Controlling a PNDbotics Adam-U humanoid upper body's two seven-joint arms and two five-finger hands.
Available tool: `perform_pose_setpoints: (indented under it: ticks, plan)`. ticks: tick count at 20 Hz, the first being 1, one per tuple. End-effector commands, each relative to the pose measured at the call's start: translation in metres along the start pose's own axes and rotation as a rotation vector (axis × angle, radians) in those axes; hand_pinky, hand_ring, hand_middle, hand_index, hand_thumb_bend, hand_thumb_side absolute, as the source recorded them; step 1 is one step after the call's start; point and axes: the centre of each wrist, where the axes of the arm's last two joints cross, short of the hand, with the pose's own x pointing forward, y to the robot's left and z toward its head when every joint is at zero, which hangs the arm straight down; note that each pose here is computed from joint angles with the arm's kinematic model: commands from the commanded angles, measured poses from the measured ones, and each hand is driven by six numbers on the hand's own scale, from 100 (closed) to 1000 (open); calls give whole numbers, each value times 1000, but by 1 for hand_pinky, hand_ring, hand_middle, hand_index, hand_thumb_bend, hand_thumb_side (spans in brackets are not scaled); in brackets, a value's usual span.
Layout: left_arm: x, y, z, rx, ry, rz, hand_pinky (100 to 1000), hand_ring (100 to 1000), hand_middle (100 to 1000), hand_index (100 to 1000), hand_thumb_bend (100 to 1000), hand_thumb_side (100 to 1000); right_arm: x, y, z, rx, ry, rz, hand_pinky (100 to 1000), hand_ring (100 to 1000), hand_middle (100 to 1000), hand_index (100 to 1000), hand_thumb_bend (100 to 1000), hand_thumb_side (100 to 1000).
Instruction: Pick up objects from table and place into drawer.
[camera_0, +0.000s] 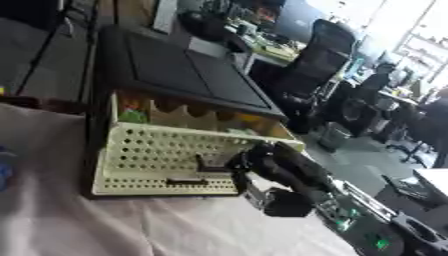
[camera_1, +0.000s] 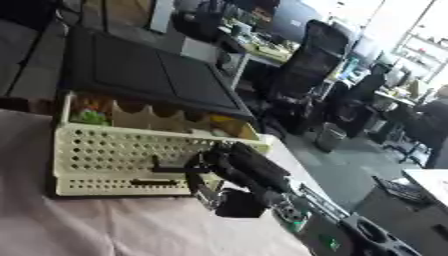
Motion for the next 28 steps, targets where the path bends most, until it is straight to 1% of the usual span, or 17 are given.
perform_pose_setpoints:
  ticks: [1, 15, 20, 28]
  plan:
    - [4, 2, -5, -3, -21, -1, 577, 534, 653, 865, 186, 1000, 9, -12, -8, 6, -61, 31, 368, 100, 100, 657, 100, 1000]
    - [4, 3, -5, 8, -20, 0, 578, 534, 653, 865, 186, 1000, 18, -3, -5, 64, -81, 53, 367, 100, 100, 636, 100, 1000]
    - [4, 3, -4, 12, -20, 2, 579, 535, 654, 866, 186, 1000, 23, 1, -4, 87, -95, 49, 367, 100, 100, 632, 100, 1000]
    - [4, 3, -3, 17, -21, 8, 580, 543, 655, 866, 184, 997, 24, 4, -3, 110, -100, 38, 365, 100, 100, 627, 100, 1000]
